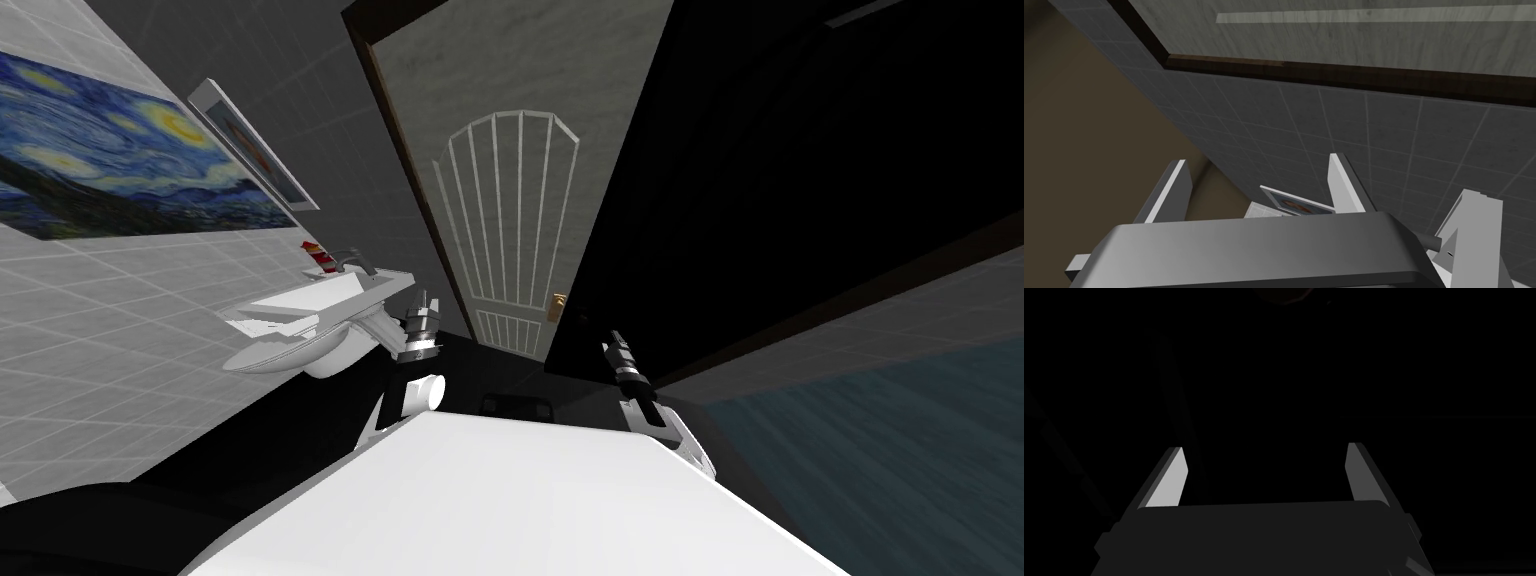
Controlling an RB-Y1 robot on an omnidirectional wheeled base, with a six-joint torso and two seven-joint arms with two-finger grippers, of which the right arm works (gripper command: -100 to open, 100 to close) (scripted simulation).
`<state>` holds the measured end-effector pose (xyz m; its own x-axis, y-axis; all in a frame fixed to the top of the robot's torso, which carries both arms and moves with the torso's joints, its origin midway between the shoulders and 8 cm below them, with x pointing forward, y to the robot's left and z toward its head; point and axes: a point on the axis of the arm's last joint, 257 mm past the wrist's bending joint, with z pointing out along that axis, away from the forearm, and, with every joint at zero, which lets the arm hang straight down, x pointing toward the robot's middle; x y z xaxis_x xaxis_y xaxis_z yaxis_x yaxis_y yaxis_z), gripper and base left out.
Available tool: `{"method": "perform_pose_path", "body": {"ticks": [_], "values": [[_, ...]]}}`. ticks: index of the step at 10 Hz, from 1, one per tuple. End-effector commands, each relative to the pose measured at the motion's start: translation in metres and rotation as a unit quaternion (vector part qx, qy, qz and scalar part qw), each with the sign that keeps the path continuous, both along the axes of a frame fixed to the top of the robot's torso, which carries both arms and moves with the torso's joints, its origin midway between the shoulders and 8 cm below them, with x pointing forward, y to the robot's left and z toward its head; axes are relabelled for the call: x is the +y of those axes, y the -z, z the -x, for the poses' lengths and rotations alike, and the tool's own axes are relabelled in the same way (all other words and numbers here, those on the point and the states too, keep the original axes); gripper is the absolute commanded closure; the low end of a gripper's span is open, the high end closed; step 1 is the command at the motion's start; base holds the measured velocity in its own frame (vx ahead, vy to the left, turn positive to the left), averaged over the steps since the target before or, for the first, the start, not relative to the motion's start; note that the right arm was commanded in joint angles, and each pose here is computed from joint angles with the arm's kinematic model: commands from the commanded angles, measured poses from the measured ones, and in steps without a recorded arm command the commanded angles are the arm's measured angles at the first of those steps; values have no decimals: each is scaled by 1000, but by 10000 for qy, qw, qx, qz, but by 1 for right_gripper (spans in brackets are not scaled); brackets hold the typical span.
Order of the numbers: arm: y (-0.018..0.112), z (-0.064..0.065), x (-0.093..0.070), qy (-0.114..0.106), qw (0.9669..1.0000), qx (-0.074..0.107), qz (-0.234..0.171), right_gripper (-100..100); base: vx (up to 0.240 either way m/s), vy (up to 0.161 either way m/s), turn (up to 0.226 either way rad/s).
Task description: Pull the door open
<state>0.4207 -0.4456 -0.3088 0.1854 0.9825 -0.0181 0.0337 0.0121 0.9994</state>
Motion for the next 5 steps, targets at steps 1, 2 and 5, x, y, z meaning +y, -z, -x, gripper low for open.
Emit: {"method": "perform_pose_path", "body": {"ticks": [1, 2, 5], "values": [[-3, -6, 5, -32, 10000, -50, -10, -100, 209, 32, 79], [-7, -13, 13, -98, 9999, -121, -24, -100, 230, 73, 127], [-8, -15, 13, -111, 9998, -130, -29, 100, 120, 65, 47]]}}
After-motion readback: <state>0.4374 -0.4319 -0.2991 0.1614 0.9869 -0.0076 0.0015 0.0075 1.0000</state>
